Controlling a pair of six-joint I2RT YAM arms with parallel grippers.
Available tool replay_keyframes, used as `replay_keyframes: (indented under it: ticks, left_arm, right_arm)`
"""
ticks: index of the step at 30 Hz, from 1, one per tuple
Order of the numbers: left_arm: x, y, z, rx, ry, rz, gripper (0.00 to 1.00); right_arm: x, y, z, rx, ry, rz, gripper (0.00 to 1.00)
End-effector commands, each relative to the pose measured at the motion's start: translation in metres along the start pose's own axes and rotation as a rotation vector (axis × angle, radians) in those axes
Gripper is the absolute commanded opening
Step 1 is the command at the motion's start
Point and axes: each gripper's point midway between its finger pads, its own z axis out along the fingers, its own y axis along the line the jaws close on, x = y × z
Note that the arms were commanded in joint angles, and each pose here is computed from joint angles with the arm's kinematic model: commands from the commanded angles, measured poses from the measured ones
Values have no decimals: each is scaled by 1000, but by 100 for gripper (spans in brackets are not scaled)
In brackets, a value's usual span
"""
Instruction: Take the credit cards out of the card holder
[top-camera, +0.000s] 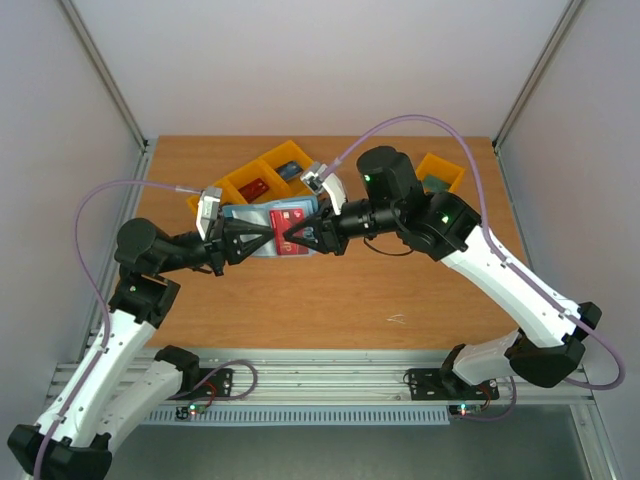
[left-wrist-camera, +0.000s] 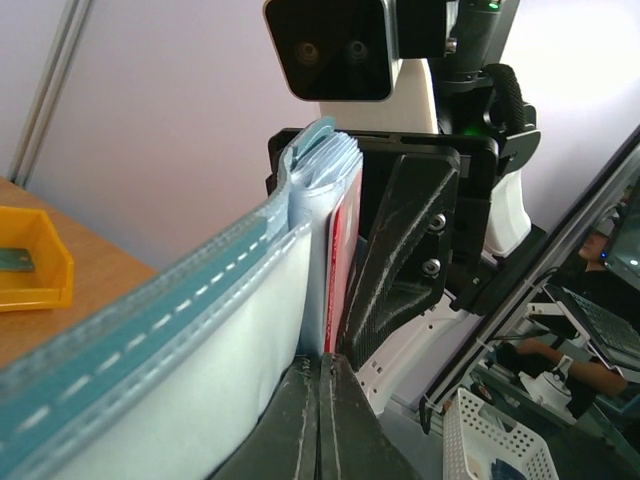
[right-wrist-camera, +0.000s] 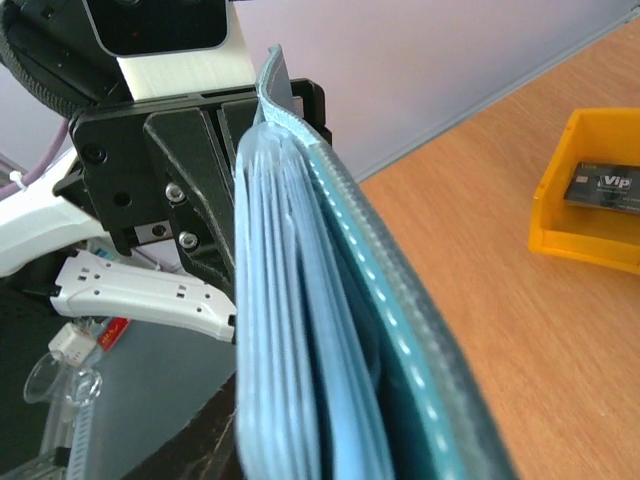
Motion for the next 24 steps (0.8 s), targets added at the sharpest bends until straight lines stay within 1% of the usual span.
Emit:
replay_keyframes:
  ticks: [1, 3, 5, 9, 11, 13, 14, 17, 19, 21, 24]
  left_arm:
    - [-11, -34, -4, 93, 3, 122, 0]
    - [-9, -33, -4, 92, 7, 118, 0]
    - [-8, -32, -4, 92, 10, 113, 0]
    - [-8, -31, -4, 89, 12, 111, 0]
    - [-10, -30, -4, 82, 2, 120, 1]
    - [-16, -31, -4, 72, -19, 142, 14]
    - [-20, -36, -4, 79, -28, 167, 17]
    - [-35, -58, -6, 120, -44, 232, 22]
    - [-37, -62, -6, 126, -35, 243, 25]
    - [-33, -54, -4, 112, -24, 212, 28]
    - [-33, -36, 0, 58, -29, 112, 36]
  right_arm:
    - [-2, 4, -10, -12, -25, -14, 27]
    - [0, 7, -12, -22, -18, -12, 25]
    - [2, 10, -12, -41, -9, -5, 20]
    - [4, 11, -9, -61, 2, 6, 2]
    - [3, 12, -7, -72, 4, 17, 1]
    - [2, 9, -4, -66, 4, 22, 1]
    - [1, 6, -3, -51, 5, 26, 1]
    - [2, -2, -1, -12, 7, 32, 1]
    - [2, -4, 0, -3, 9, 37, 1]
    - [1, -4, 1, -9, 8, 38, 1]
    - [-2, 1, 1, -29, 6, 34, 1]
